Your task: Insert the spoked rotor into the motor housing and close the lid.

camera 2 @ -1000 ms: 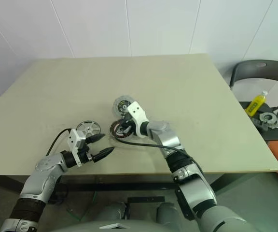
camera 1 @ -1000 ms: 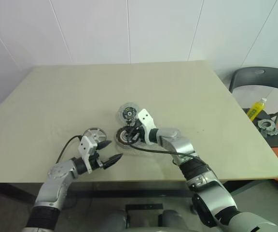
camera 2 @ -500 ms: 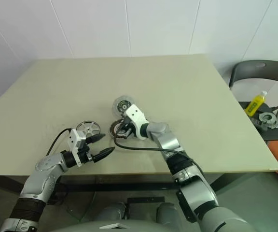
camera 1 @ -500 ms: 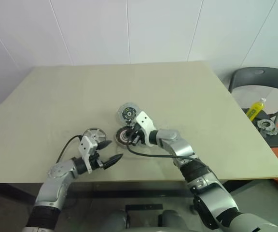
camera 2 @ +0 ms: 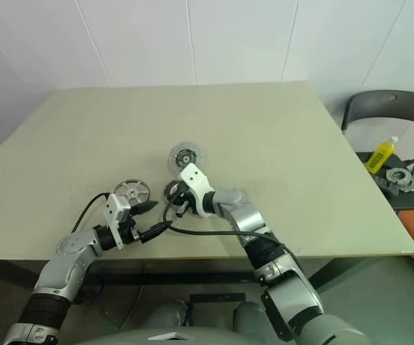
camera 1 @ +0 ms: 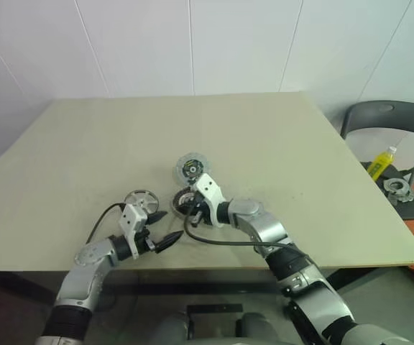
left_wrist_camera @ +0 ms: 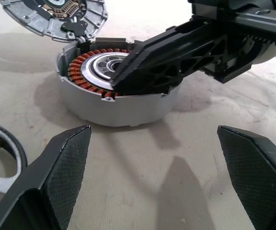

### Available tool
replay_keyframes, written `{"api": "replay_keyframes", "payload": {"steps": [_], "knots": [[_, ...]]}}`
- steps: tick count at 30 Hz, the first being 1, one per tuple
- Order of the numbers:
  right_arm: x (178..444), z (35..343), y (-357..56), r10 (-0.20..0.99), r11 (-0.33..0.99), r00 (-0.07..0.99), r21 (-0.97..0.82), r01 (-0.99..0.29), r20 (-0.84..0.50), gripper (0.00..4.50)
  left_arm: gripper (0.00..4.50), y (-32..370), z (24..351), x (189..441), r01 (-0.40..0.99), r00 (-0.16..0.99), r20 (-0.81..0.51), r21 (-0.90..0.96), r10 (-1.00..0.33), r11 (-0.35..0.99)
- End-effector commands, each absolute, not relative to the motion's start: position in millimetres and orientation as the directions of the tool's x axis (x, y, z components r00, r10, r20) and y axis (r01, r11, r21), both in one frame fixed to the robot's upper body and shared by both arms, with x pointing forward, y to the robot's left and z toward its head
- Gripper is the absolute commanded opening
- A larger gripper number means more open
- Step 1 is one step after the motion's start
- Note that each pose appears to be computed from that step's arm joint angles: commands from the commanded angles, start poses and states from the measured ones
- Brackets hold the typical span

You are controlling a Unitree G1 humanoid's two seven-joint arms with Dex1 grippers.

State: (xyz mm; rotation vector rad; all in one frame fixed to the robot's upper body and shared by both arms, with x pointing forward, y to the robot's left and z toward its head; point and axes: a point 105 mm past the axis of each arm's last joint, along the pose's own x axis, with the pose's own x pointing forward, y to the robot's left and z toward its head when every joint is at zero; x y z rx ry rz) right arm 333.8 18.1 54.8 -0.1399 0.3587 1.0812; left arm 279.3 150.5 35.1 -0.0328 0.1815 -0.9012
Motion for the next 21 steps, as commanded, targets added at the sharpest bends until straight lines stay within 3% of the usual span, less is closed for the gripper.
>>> {"api": "replay_keyframes", "payload": {"steps": [1, 4, 9, 15, 21], "knots": [[348, 64, 16, 0.812, 0.532, 0.498, 0.037, -0.846, -0.305, 0.03, 4.50, 153, 45, 284, 0.781, 0.613, -0.116, -0.066, -0.782, 0.622], [365, 93, 14, 0.802, 0.591, 0.574, 0.082, -0.802, -0.167, 0.03, 4.50, 159, 59, 293, 0.745, 0.661, -0.037, -0.093, -0.750, 0.661], [370, 128, 17, 0.841, 0.540, 0.541, 0.091, -0.837, -0.018, 0.03, 4.50, 168, 78, 303, 0.717, 0.695, 0.035, -0.097, -0.718, 0.690], [364, 135, 18, 0.901, 0.434, 0.434, 0.017, -0.901, -0.026, 0.03, 4.50, 173, 103, 308, 0.692, 0.722, 0.123, -0.131, -0.681, 0.710], [346, 129, 17, 0.952, 0.269, 0.282, -0.113, -0.957, -0.122, 0.03, 4.50, 177, 109, 304, 0.634, 0.769, 0.093, -0.241, -0.632, 0.735]]}}
